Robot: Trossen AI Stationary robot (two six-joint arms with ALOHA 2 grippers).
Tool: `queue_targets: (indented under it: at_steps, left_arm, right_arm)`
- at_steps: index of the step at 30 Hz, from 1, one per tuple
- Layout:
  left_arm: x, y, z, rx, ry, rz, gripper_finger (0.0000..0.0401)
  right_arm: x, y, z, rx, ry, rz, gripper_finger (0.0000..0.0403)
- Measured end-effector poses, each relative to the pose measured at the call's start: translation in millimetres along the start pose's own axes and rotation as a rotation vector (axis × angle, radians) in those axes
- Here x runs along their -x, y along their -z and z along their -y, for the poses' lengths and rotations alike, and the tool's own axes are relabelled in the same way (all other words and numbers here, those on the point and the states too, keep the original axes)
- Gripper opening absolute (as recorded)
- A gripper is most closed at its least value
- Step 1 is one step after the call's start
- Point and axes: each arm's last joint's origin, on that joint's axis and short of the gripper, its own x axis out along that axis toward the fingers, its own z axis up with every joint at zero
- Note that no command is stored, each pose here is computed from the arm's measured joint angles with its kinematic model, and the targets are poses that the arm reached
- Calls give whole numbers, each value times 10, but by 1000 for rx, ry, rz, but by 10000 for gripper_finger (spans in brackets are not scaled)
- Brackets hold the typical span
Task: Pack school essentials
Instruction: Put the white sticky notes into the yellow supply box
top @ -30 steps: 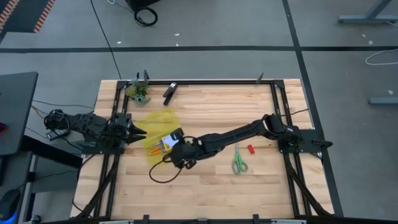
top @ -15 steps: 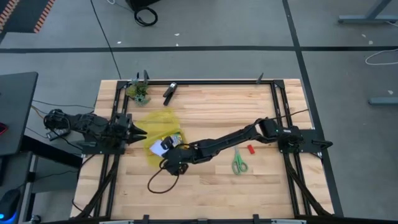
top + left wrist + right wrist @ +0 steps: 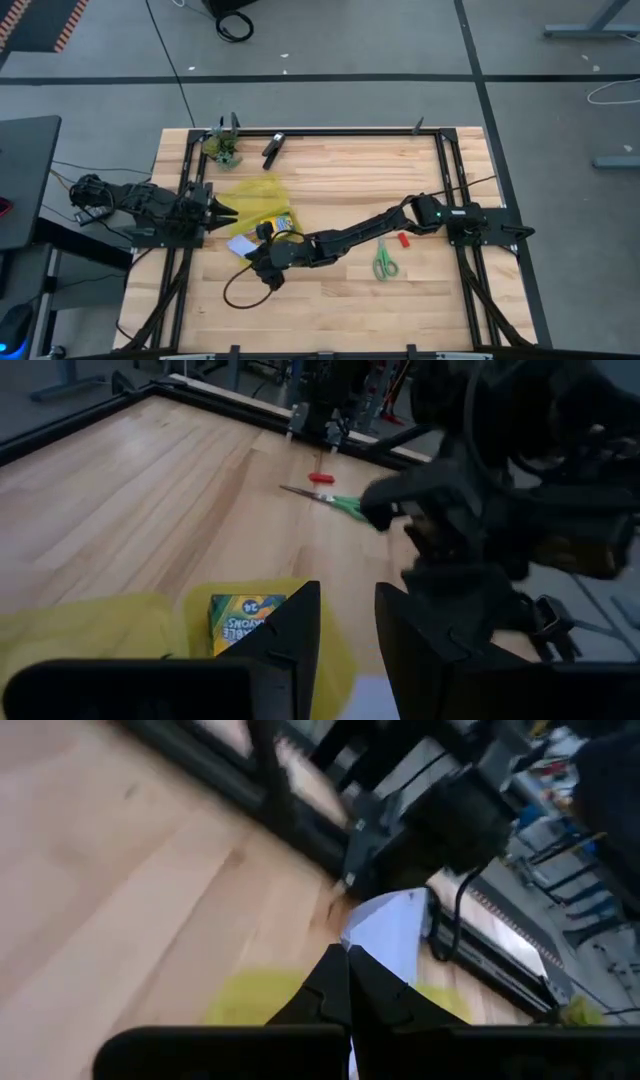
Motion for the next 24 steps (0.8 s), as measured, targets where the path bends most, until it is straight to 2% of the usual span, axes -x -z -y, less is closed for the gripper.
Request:
queue_targets:
  at_steps: [8, 10, 19, 24]
  left_arm:
    - [0, -3, -3, -9, -11, 8, 107]
    - [-1, -4, -2, -8, -11, 8, 107]
    - [-8, 3, -2, 9, -13, -1, 107]
    - [-9, 8, -3, 7, -15, -7, 107]
  right_arm:
    - [-126, 80, -132, -137, 134, 4, 1]
    - [-134, 120, -137, -135, 166, -41, 1]
    - [-230, 347, -213, -192, 168, -155, 1]
    - [-206, 382, -243, -165, 240, -232, 1]
